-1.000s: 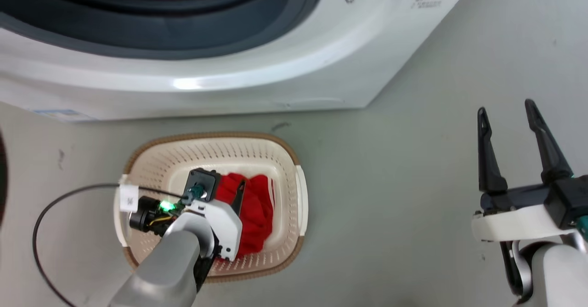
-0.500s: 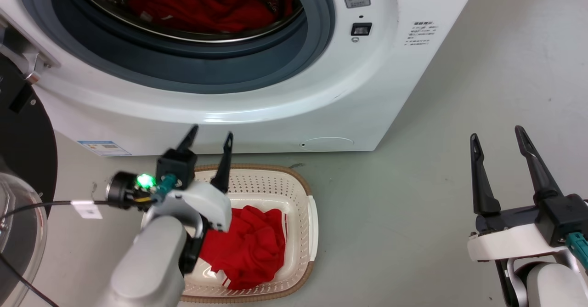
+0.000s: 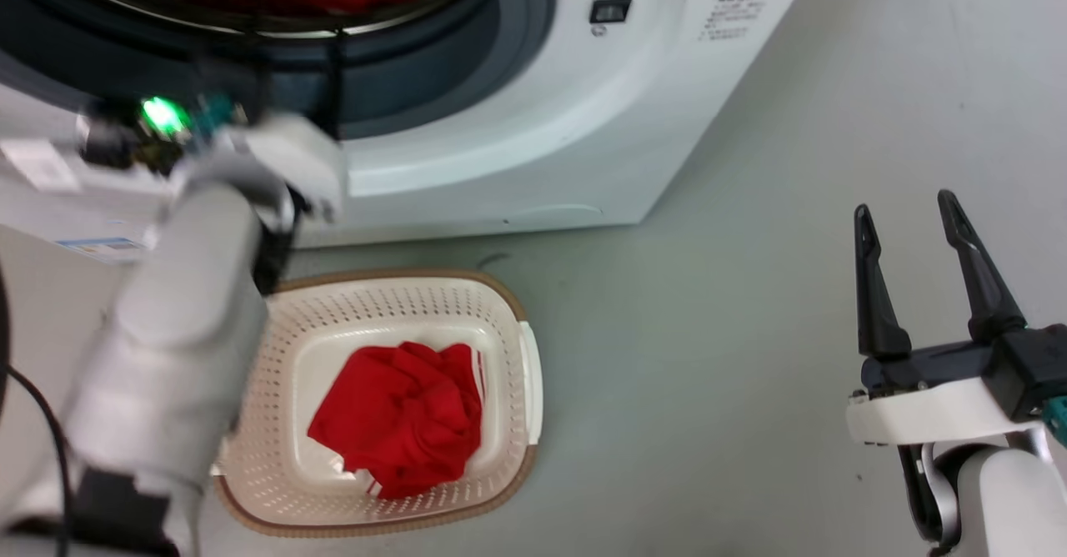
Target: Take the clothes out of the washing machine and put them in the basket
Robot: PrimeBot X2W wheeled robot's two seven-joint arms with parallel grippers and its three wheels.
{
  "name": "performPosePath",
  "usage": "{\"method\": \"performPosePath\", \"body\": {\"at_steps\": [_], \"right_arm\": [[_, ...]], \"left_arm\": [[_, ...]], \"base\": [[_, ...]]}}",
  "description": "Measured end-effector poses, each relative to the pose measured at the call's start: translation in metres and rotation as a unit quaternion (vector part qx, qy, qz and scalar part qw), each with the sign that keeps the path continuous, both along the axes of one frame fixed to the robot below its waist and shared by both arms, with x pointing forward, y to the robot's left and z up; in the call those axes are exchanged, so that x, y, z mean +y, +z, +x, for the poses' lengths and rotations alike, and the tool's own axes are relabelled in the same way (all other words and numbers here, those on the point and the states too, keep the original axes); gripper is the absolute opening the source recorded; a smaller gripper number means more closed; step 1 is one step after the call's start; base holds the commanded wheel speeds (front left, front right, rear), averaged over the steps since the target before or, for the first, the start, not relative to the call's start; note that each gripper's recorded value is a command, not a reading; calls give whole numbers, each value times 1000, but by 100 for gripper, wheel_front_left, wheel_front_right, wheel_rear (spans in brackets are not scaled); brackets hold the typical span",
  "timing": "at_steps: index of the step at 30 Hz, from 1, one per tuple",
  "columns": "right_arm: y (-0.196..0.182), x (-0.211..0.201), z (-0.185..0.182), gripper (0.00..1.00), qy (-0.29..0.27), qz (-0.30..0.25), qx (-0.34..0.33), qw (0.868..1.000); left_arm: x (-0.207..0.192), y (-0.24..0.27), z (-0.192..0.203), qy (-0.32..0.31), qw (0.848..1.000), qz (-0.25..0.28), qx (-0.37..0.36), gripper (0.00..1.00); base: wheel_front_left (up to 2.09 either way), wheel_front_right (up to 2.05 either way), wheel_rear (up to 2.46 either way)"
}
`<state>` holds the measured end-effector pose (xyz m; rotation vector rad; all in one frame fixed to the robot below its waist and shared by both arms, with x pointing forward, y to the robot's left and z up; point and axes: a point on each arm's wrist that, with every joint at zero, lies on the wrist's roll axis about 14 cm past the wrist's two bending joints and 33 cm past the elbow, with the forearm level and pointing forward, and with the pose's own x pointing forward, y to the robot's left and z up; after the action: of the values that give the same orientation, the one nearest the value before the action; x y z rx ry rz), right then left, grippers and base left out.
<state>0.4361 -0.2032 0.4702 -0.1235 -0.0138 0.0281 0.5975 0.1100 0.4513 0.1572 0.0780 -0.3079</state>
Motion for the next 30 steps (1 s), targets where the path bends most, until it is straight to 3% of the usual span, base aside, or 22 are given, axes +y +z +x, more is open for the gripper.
{"method": "performPosePath", "body": {"at_steps": [9,16,22,30], "right_arm": [[-23,-13,9,100,-18,1,26,1000],[-41,-24,18,100,-31,3,42,999],[-58,-32,21,100,-40,1,60,997],[-78,-43,22,100,-55,1,82,995]], "left_arm": [[-10,-14,65,-13,999,28,41,100],[-10,-45,109,-2,992,40,117,100],[-8,-90,128,14,975,37,218,100],[-20,-127,153,13,954,55,295,100]], "base": [[0,0,0],[0,0,0],[0,0,0],[0,0,0]]}}
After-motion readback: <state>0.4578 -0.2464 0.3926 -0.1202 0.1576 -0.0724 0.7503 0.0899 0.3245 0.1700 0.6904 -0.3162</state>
